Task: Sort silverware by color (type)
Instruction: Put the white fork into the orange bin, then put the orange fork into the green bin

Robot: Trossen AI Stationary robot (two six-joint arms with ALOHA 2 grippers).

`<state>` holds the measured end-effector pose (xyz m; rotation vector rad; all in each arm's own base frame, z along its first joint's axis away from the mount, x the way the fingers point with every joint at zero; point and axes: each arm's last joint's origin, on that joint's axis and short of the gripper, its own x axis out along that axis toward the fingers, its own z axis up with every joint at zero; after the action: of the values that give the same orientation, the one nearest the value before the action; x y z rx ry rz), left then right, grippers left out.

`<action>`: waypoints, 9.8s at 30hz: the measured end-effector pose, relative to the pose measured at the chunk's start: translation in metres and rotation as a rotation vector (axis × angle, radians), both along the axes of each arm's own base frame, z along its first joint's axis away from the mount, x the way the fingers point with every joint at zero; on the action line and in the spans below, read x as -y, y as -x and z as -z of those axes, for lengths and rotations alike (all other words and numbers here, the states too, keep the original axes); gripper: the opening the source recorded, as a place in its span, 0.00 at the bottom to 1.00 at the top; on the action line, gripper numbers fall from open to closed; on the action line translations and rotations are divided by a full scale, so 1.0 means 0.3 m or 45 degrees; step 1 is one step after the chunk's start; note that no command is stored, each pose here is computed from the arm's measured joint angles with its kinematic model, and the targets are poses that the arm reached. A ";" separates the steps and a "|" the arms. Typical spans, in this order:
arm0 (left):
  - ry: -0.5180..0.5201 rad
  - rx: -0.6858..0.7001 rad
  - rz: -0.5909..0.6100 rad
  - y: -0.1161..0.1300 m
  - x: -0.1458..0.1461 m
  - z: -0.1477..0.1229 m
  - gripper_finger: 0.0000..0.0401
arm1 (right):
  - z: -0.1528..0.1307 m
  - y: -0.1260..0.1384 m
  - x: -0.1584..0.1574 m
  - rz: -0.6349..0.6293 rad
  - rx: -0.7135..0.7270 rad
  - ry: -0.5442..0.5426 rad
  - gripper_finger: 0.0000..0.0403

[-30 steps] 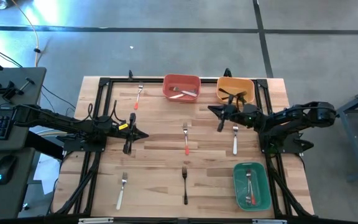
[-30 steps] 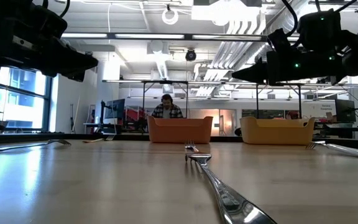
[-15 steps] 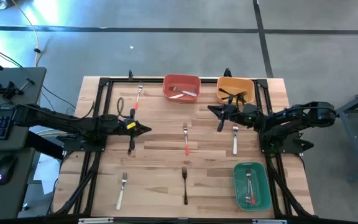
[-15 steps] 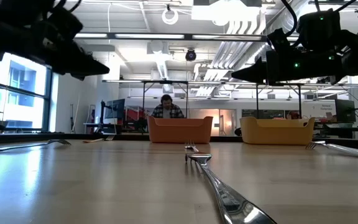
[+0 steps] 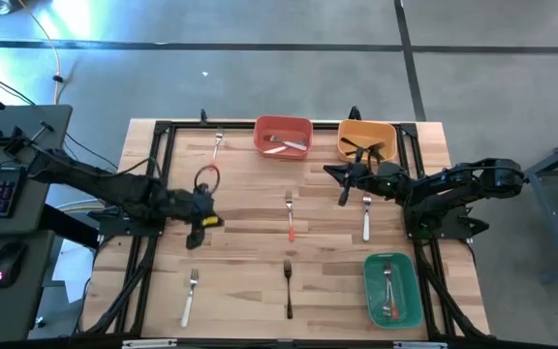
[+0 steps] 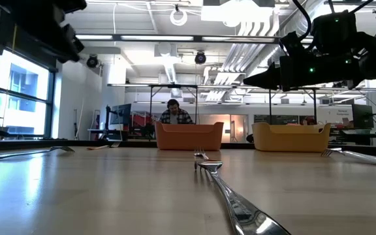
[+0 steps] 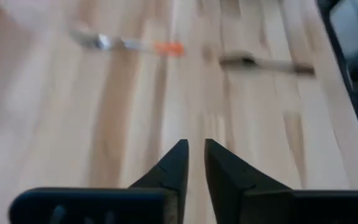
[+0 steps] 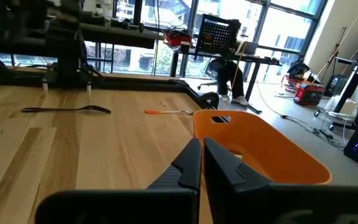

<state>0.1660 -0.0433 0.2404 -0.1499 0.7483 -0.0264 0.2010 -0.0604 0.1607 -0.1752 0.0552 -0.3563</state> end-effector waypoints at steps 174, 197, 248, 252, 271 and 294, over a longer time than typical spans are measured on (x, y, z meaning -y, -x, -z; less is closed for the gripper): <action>-0.503 0.316 -0.673 -0.352 -0.862 0.257 0.06 | 0.020 0.001 0.000 0.001 -0.076 -0.027 0.00; -0.725 0.813 -0.364 -0.130 -0.577 0.285 0.00 | 0.009 -0.055 -0.018 0.054 -0.249 -0.020 0.00; -0.509 0.821 -0.111 -0.010 -0.617 0.345 0.00 | 0.115 -0.582 -0.178 0.259 -1.168 -0.629 0.28; -0.508 0.821 -0.111 -0.010 -0.617 0.345 0.00 | 0.088 -0.589 -0.186 0.238 -1.231 -0.596 0.29; -0.485 0.812 -0.106 -0.010 -0.616 0.349 0.00 | 0.110 -0.607 -0.249 0.474 -1.231 -0.679 0.35; -0.327 0.835 -0.074 0.039 -0.643 0.355 0.00 | 0.096 -0.572 -0.369 0.178 -1.446 -0.513 0.02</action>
<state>0.1542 0.1496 0.1338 0.0834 0.0884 0.0738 0.3725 0.0502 0.1319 0.0462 1.2567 -0.3396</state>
